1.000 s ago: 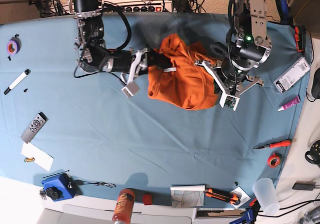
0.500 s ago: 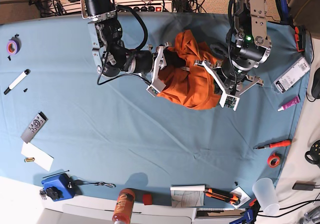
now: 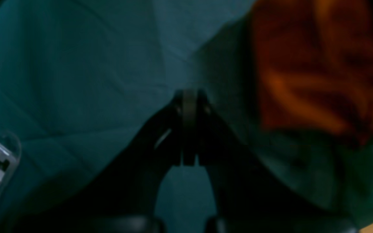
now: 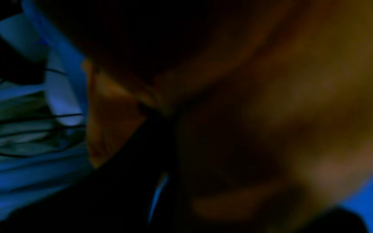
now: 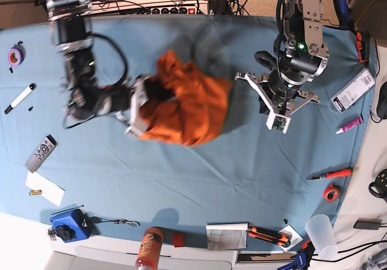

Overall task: Layout the t-shirt on the table in an organized manner, then fold the t-shirt properly
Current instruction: 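Drag the shirt bundle with the right gripper away from the left gripper, then pat and square the folded shirt's edge with the right gripper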

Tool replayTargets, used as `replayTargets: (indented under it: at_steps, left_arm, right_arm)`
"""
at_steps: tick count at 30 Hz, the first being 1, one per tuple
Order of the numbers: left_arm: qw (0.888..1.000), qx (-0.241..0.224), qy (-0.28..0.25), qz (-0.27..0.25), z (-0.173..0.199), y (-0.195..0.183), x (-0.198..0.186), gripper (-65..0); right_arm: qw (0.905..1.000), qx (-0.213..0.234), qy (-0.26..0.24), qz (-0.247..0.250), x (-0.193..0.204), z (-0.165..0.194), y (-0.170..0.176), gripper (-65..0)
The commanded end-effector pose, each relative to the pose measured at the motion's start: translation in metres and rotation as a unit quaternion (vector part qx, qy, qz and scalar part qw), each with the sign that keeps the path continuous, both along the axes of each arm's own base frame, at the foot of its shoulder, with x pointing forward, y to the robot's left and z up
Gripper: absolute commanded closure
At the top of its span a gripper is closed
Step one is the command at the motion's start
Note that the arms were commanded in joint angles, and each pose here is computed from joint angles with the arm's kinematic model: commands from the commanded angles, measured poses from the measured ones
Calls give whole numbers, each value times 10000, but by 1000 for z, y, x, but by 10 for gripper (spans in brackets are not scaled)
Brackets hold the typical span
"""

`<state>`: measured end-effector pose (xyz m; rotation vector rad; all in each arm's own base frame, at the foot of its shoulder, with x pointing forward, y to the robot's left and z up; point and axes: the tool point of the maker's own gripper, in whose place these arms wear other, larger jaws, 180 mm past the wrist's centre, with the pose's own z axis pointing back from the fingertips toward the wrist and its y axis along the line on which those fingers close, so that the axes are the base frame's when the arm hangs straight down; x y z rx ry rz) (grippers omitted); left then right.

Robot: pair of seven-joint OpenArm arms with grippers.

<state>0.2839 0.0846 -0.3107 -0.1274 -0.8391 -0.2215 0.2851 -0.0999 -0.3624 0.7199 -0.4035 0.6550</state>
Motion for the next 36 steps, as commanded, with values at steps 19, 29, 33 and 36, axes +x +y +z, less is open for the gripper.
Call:
replayTargets:
  at_steps: [19,29,33,36]
  left_arm:
    - [9998,-48,-209,-7,10,-1,3,0]
    - [9999,-56,-151,-3,5,-1,-2,0]
    - [9999,-59,-156,-5,5,-1,-2,0]
    - [9999,-59,-154,-3,5,-1,-2,0]
  right_arm:
    - [9945,-292,-1004,90,61,70,-30,0]
    - [9976,-507,-459,99,27,28,-36,0]
    - [9987,-506,-41,102,-3,3,-37,0]
    - [9983,-543,187,90,-19,-11,-39,0]
